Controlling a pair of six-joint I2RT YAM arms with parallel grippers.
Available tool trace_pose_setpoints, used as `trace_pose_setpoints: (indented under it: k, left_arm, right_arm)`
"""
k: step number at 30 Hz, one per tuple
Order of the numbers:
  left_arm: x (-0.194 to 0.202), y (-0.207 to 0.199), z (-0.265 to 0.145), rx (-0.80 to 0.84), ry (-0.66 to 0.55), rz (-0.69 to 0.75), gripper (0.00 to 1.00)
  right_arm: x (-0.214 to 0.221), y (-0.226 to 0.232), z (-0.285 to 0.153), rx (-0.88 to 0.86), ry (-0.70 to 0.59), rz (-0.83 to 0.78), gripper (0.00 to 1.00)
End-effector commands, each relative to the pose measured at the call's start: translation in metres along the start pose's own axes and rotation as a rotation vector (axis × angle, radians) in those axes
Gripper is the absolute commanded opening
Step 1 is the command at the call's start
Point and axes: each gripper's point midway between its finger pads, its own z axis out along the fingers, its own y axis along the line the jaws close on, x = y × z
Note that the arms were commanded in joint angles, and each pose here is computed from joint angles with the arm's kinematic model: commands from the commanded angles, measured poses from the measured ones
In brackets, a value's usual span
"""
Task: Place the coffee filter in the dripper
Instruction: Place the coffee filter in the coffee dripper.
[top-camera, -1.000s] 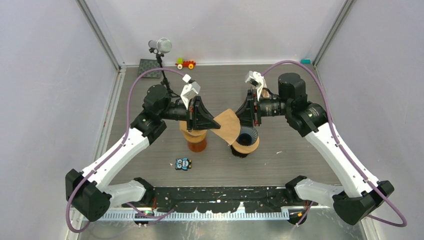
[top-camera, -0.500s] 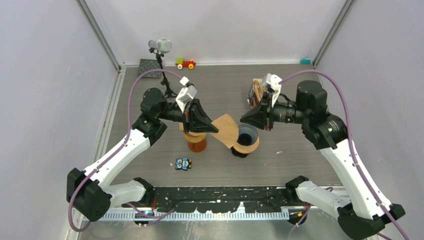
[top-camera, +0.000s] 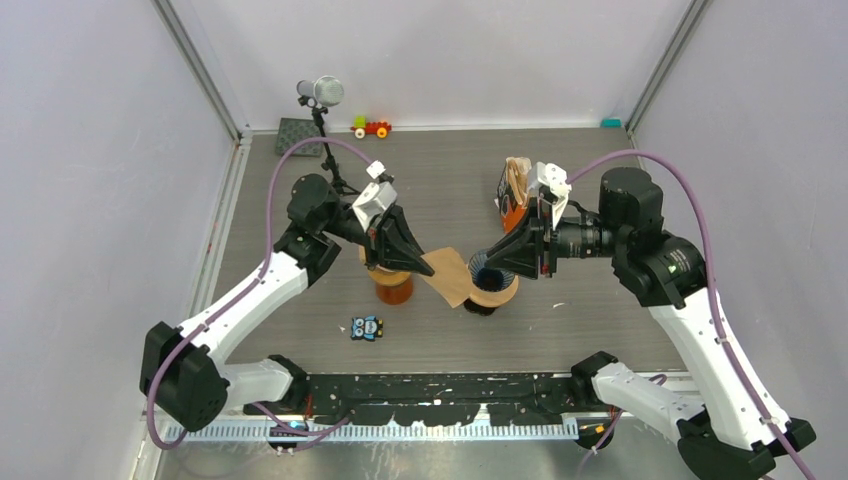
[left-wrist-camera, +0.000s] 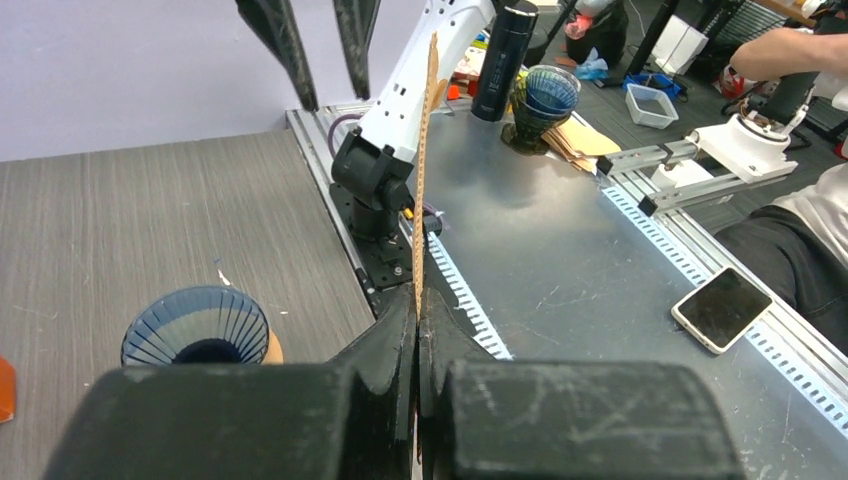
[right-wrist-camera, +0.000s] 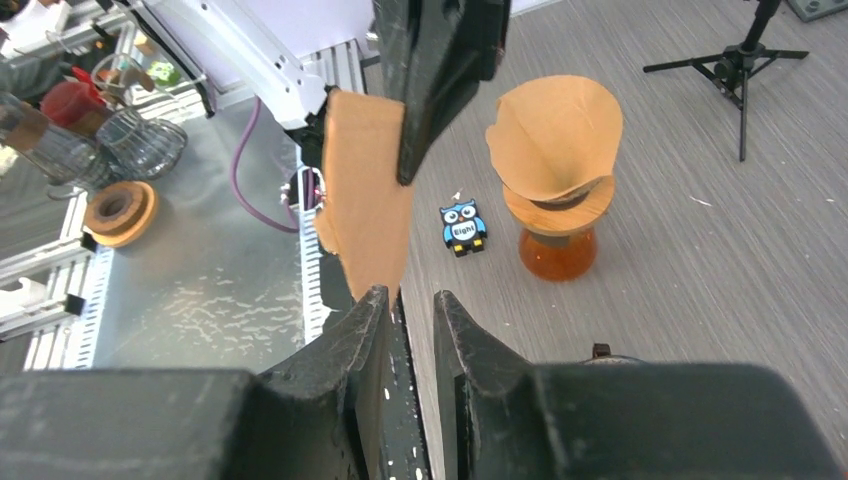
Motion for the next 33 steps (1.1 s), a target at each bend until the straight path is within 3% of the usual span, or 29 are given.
trace_pose_setpoints:
  k: [1, 33]
  left_arm:
    - [-0.006, 0.005, -0.002, 0.013, 0.003, 0.069, 0.0]
    - [-0.006, 0.024, -0.003, -0.071, -0.016, 0.003, 0.0]
  right_arm:
    - [-0.027, 0.013, 0.001, -0.058, -0.062, -0.01, 0.28]
    - [-0.019, 0.001, 0.023, -0.064, -0.024, 0.046, 0.28]
